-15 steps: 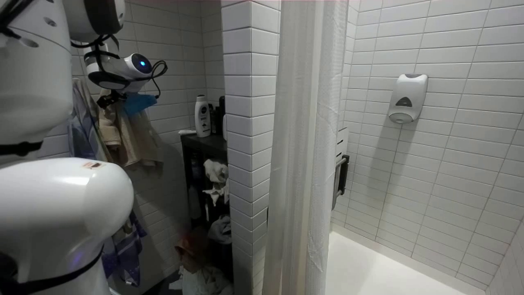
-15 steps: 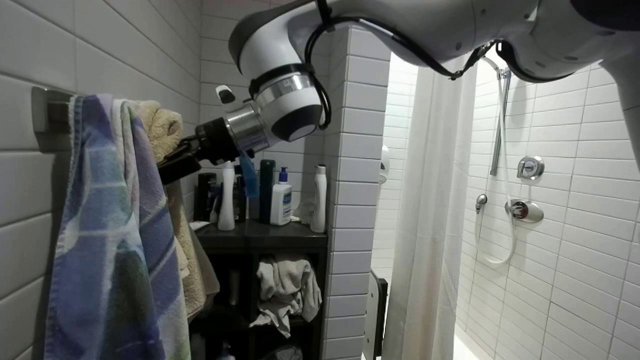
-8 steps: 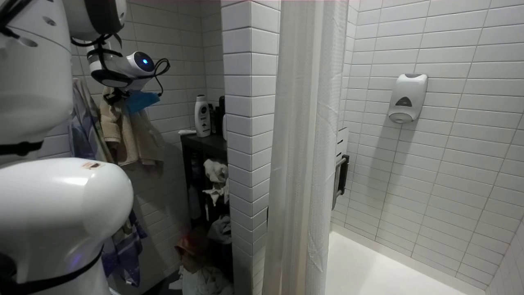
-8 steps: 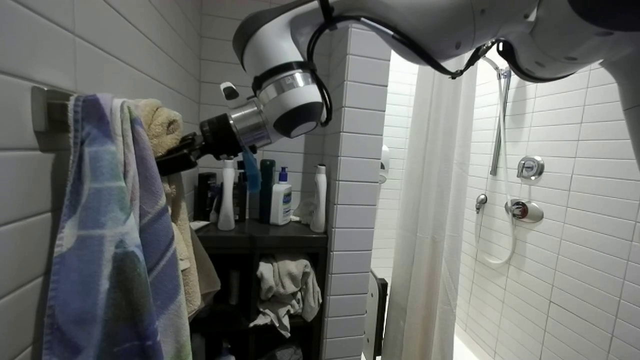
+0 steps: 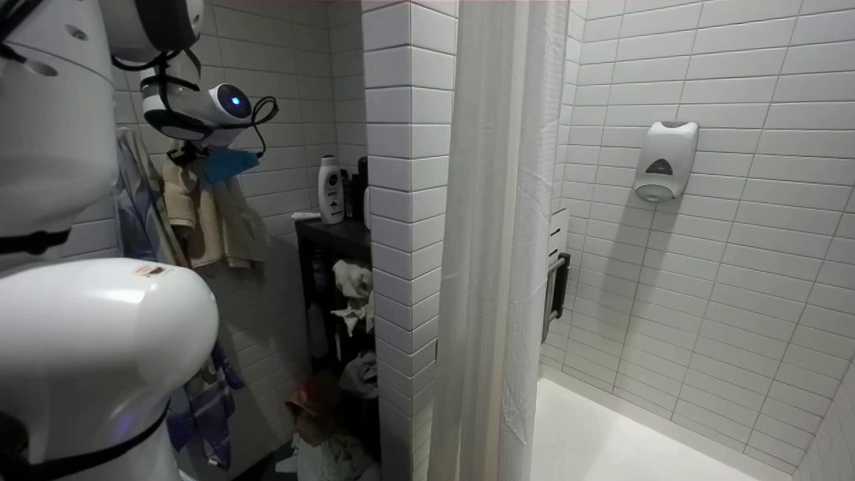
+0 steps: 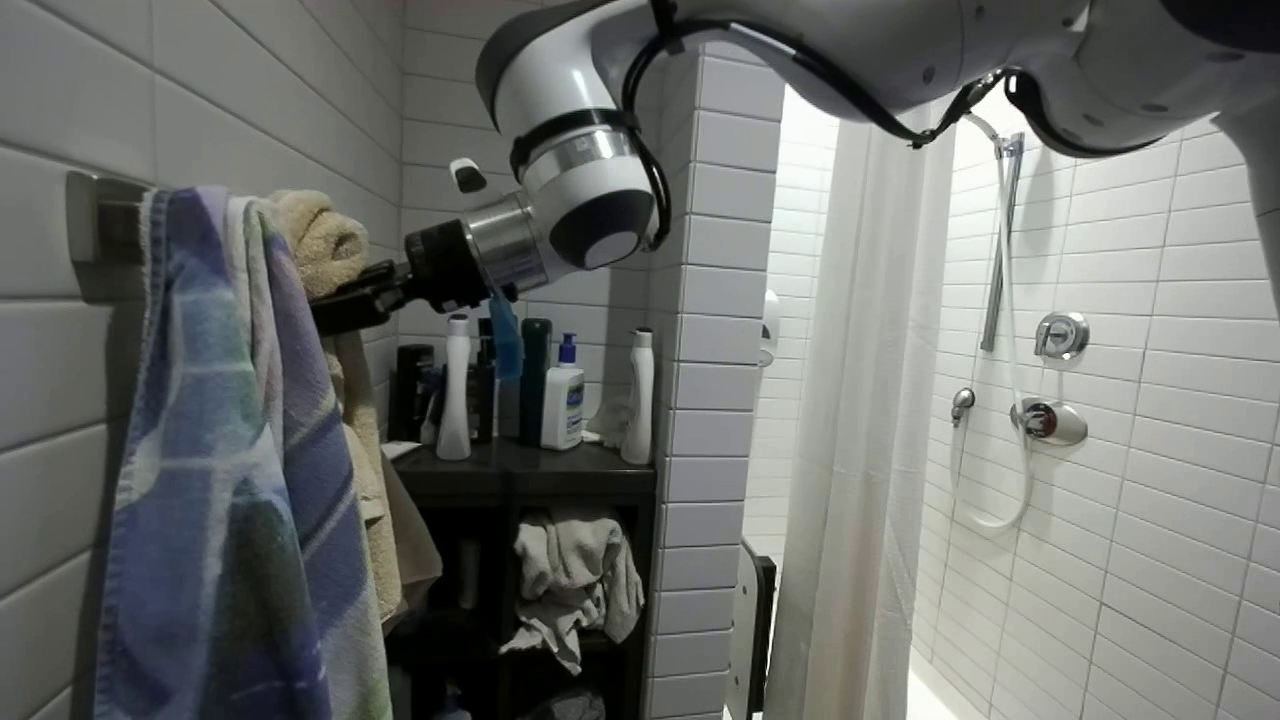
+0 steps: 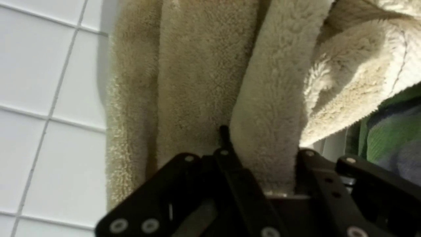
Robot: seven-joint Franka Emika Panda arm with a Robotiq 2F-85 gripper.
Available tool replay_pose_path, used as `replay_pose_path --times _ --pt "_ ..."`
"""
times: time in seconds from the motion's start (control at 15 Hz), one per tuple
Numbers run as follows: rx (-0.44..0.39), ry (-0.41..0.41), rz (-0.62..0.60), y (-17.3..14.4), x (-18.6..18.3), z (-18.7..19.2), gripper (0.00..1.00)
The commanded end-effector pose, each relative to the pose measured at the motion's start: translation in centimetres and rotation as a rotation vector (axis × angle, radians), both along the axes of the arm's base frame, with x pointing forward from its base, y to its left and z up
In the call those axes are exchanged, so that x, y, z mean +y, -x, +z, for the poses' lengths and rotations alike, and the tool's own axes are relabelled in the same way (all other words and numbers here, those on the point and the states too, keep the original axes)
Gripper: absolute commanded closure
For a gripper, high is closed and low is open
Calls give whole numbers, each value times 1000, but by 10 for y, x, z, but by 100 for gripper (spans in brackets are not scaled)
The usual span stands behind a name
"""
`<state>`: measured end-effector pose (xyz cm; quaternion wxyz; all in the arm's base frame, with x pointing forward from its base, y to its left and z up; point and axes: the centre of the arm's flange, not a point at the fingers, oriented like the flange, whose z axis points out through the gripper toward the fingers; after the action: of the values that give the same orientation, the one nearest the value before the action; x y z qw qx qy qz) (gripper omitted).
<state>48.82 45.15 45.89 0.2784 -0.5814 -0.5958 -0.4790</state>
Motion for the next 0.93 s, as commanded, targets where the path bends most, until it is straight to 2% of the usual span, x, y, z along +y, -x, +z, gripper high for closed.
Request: replay_pose_path --times 0.0,0.4,0.87 --pt "-44 -61 -38 32 -20 38 92" --pt "-67 -71 -183 68 -58 58 93" --pt "-106 -88 -246 101 -77 81 93"
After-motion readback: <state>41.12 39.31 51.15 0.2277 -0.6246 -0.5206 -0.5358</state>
